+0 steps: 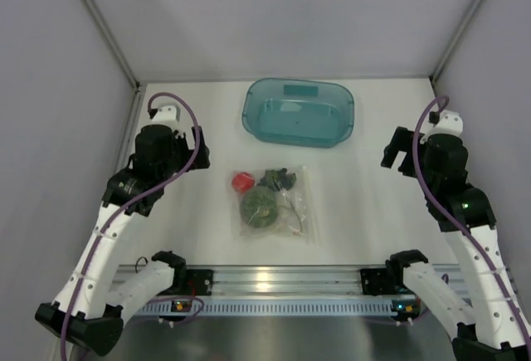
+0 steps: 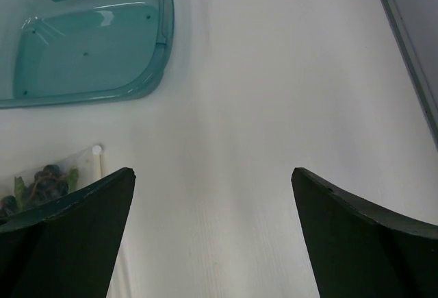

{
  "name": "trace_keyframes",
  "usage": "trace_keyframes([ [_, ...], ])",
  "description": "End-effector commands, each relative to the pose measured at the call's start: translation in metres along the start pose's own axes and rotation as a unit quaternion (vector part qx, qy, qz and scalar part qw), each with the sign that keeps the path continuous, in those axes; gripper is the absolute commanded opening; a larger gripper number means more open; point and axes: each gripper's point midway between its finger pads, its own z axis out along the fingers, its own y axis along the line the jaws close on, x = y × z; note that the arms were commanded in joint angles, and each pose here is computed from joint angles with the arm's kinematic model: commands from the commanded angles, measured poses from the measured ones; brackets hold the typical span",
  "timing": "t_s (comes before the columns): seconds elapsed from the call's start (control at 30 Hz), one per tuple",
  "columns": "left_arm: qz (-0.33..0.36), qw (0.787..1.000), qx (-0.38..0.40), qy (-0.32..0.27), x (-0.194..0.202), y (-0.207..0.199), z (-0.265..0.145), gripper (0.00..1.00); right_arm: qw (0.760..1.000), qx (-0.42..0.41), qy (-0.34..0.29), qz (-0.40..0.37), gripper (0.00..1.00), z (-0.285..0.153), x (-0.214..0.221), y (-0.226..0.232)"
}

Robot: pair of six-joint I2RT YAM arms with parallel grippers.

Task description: Open the zip-top bag and remove the fake food

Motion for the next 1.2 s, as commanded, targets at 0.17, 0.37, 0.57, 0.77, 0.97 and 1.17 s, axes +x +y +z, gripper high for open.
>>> trace_keyframes([
  [0.17,0.015,0.995,0.097,-0.001,-0.024,-0.042,0.004,0.99,0.999,-0.04,-0.017,-0.006,0.99,-0.001,-0.009,0.015],
  [0.37,0.039,0.962,0.255,0.088,-0.011,-0.106,0.025,0.99,0.998,-0.064,-0.019,0.006,0.99,0.003,-0.004,0.024],
  [0.57,0.031,0.927,0.324,0.186,0.019,-0.158,0.073,0.99,0.993,-0.117,-0.027,0.018,0.99,0.004,-0.001,0.042],
  [0.77,0.117,0.903,0.342,0.233,0.071,-0.215,0.115,0.99,0.989,-0.145,-0.012,0.011,1.0,0.005,0.005,0.053],
  [0.97,0.185,0.888,0.345,0.242,0.095,-0.226,0.151,0.99,0.981,-0.192,-0.001,-0.001,0.99,-0.005,0.014,0.065],
  [1.17,0.259,0.875,0.333,0.239,0.12,-0.244,0.165,0.99,0.977,-0.214,-0.01,-0.005,0.99,-0.013,0.014,0.069],
])
